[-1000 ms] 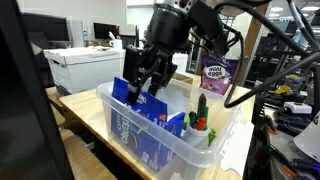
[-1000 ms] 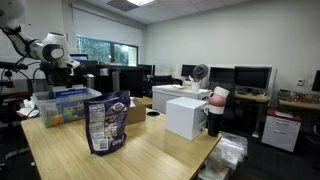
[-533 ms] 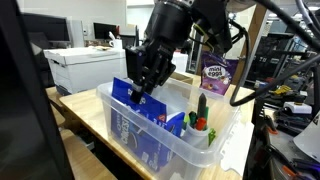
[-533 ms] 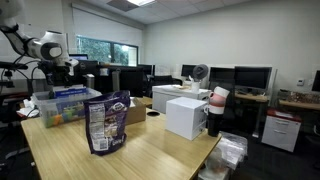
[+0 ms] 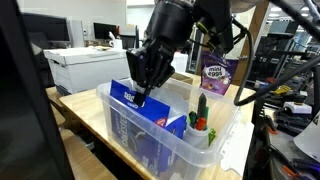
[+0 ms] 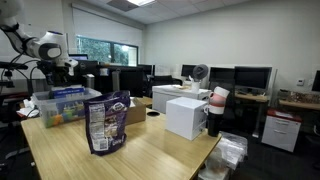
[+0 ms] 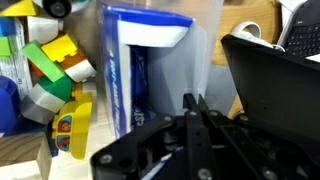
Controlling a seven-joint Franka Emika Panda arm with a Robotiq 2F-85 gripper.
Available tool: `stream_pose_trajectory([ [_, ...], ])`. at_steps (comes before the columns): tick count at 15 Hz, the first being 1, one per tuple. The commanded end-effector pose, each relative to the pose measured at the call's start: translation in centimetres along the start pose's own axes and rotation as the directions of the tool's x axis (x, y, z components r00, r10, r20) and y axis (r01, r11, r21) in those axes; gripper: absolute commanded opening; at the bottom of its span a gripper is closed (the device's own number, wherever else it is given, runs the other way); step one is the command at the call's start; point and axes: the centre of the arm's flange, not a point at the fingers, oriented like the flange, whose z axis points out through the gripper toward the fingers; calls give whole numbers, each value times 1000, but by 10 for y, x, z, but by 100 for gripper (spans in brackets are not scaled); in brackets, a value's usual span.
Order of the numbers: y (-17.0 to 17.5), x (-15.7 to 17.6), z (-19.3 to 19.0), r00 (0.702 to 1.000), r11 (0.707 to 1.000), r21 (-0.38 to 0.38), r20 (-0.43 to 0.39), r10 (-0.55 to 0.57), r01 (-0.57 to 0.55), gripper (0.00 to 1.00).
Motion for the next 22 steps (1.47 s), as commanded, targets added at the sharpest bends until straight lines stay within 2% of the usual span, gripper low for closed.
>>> stream_pose_trajectory([
  [1,15,-2,-4,1000,999,40,31,6,-8,2],
  [14,38,-7,9,993,994,53,78,87,-91,2],
  [22,30,-9,12,997,999,9,61,52,-53,2],
])
